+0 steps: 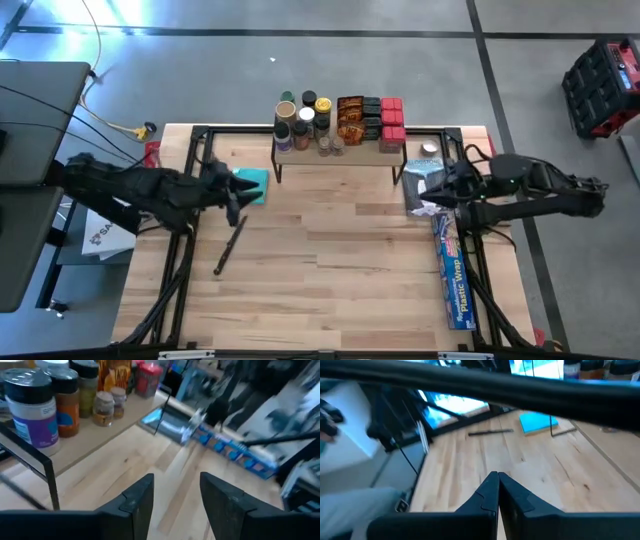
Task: Shelf spices
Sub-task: Return to Home Position
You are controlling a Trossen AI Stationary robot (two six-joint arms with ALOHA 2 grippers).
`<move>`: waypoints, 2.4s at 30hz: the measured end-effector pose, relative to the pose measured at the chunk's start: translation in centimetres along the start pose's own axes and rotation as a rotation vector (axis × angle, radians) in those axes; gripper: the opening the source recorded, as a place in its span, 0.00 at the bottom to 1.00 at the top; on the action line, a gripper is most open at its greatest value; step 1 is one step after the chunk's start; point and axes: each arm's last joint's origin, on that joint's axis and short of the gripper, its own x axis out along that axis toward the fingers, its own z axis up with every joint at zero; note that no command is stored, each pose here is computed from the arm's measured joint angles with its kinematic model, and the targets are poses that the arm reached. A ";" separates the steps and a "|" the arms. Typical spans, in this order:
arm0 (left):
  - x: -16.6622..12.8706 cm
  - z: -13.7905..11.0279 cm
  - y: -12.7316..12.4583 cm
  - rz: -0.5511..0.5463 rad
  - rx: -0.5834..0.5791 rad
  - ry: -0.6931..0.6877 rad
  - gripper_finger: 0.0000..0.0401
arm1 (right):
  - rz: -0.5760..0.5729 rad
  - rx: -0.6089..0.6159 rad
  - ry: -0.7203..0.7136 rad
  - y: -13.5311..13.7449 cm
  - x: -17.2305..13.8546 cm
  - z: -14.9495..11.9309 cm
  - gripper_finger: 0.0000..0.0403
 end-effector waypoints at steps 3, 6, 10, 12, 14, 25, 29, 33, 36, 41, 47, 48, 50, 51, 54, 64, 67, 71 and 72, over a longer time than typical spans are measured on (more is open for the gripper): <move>-0.7 -1.4 2.4 -0.057 -0.030 -0.062 0.38 | 0.023 0.027 -0.064 -0.5 -0.3 -1.4 0.00; -1.3 -3.1 4.8 -0.031 -0.112 -0.103 0.38 | 0.041 0.066 -0.105 -1.0 -0.2 -3.0 0.00; -2.1 -5.3 7.1 -0.046 -0.156 -0.151 0.38 | 0.110 0.096 -0.140 -1.5 0.5 -5.0 0.00; -2.4 -6.2 8.0 -0.068 -0.156 -0.170 0.38 | 0.177 0.096 -0.162 -1.6 0.9 -5.9 0.00; -2.6 -7.1 8.7 -0.079 -0.173 -0.197 0.38 | 0.238 0.104 -0.188 -1.8 1.3 -6.6 0.00; -1.2 -10.3 10.4 -0.214 -0.164 -0.282 0.35 | 0.378 0.083 -0.279 -2.5 2.7 -9.5 0.00; -0.7 -10.6 10.4 -0.288 -0.119 -0.307 0.33 | 0.403 0.065 -0.308 -2.8 3.4 -10.5 0.00; -0.2 -10.9 10.4 -0.329 -0.062 -0.345 0.31 | 0.409 0.047 -0.333 -3.2 4.3 -11.7 0.00; 0.2 -11.4 10.4 -0.359 -0.021 -0.357 0.30 | 0.422 0.035 -0.372 -3.5 4.8 -12.5 0.00; 1.1 -12.5 10.7 -0.361 -0.011 -0.366 0.28 | 0.415 -0.017 -0.436 -3.6 4.9 -12.8 0.00; 1.2 -12.7 10.7 -0.370 0.053 -0.367 0.27 | 0.429 -0.075 -0.470 -3.5 4.8 -12.6 0.00; 1.1 -12.6 10.7 -0.370 0.068 -0.377 0.27 | 0.423 -0.072 -0.453 -3.6 4.9 -12.8 0.00; 1.1 -12.7 10.7 -0.364 0.093 -0.380 0.27 | 0.387 -0.065 -0.397 -3.8 5.2 -13.3 0.00; 1.2 -12.7 10.7 -0.362 0.101 -0.379 0.27 | 0.365 -0.069 -0.370 -3.9 5.4 -13.5 0.00; 1.3 -13.0 10.8 -0.355 0.095 -0.345 0.27 | 0.314 -0.083 -0.324 -4.2 5.6 -14.0 0.00; 1.6 -13.6 11.0 -0.322 0.090 -0.266 0.28 | 0.289 -0.091 -0.298 -4.3 5.8 -14.3 0.00; 1.6 -13.6 11.0 -0.313 0.148 -0.275 0.28 | 0.268 -0.113 -0.248 -4.5 6.0 -14.8 0.00; 1.6 -13.6 11.0 -0.307 0.187 -0.282 0.28 | 0.237 -0.145 -0.196 -4.7 6.2 -15.3 0.00; 1.6 -13.6 11.0 -0.306 0.187 -0.282 0.28 | 0.236 -0.144 -0.195 -4.7 6.2 -15.3 0.00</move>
